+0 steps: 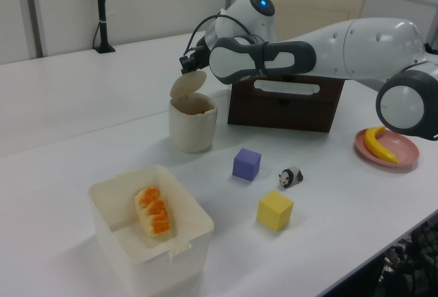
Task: Close the trash can
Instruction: 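Press the lid down onto the trash can rim with the gripper, then hold the gripper pressed on the closed lid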
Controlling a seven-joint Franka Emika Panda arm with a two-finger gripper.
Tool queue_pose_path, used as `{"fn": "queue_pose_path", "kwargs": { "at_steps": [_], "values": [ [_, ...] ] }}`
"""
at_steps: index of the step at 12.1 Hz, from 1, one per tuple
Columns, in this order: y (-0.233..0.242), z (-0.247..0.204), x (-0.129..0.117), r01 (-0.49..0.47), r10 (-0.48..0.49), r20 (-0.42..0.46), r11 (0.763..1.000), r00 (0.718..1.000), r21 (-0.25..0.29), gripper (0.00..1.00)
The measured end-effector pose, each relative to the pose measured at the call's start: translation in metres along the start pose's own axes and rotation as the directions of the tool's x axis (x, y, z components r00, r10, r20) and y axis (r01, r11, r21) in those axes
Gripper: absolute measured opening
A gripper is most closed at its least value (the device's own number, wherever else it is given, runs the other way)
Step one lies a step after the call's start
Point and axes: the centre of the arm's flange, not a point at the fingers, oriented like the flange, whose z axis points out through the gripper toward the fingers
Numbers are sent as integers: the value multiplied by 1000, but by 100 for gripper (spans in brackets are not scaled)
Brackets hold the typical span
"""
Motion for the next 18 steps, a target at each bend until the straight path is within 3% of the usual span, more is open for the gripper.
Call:
{"fn": "queue_pose_path", "kwargs": {
  "at_steps": [5,11,18],
  "values": [
    [-1,-15,3,-53,53,77,999,996,-8,1],
    [6,-26,1,-75,77,97,997,992,-23,1],
    [15,-10,-22,-83,88,178,996,980,-38,1]
  ]
}}
